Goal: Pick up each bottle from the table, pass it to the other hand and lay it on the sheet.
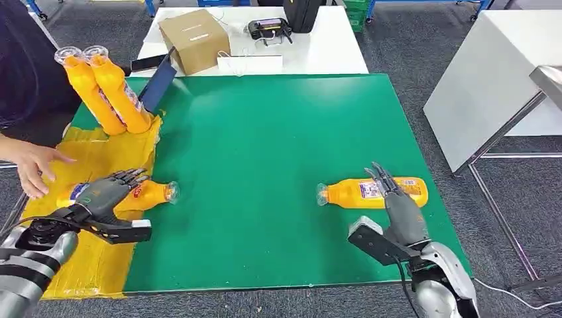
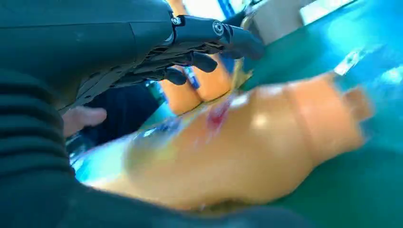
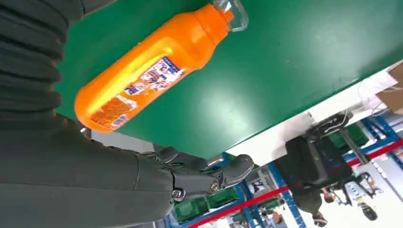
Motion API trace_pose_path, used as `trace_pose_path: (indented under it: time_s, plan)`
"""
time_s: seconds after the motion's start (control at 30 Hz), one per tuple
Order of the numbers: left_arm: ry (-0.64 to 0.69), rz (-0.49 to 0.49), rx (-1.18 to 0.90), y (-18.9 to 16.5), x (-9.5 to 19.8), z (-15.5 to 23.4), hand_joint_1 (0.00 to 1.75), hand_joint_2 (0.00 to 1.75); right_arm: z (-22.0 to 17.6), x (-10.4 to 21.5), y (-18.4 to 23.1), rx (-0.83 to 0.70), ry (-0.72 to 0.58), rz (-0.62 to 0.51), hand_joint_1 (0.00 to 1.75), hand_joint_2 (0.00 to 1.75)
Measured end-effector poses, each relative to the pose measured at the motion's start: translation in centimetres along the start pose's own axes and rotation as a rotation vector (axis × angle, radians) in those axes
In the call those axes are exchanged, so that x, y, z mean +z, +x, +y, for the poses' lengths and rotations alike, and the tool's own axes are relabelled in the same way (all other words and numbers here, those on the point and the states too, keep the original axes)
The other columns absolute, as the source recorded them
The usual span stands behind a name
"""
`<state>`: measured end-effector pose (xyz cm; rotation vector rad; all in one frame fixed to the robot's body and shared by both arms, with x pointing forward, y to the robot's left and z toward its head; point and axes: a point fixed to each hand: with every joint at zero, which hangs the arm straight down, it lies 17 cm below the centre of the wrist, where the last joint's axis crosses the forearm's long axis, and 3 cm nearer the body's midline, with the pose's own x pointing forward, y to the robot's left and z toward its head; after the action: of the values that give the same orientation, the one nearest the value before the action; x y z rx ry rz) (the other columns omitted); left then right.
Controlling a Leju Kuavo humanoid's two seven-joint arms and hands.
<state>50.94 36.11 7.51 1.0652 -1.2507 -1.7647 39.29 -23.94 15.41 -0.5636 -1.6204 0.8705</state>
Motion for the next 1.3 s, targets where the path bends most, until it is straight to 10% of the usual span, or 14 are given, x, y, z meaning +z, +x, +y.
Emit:
trace_pose_path:
  time_s: [0.23, 0.43, 0.8, 1.3]
  plan:
    - [0.056, -0.012, -0.015, 1.0, -0.6, 1.1, 0.0, 0.0, 0.6, -0.4, -0.1, 0.008, 0.021, 0.003, 0.0, 1.75]
    - [0.427, 0.014, 0.021, 5.0, -1.3, 8.8, 0.0, 0.0, 1.7, -0.4, -0.9, 0.12, 0.025, 0.053, 0.0, 1.75]
    - [0.933, -0.12, 1.122, 8.4, 5.7, 21.7, 0.0, 0.0, 4.6, 0.5, -7.6, 0.299, 0.159, 0.233, 0.0, 1.75]
    - [1.063, -0.114, 1.213, 7.4, 8.6, 24.5, 0.0, 0.0, 0.2, -1.9, -12.7, 0.372, 0.14, 0.335, 0.0, 1.75]
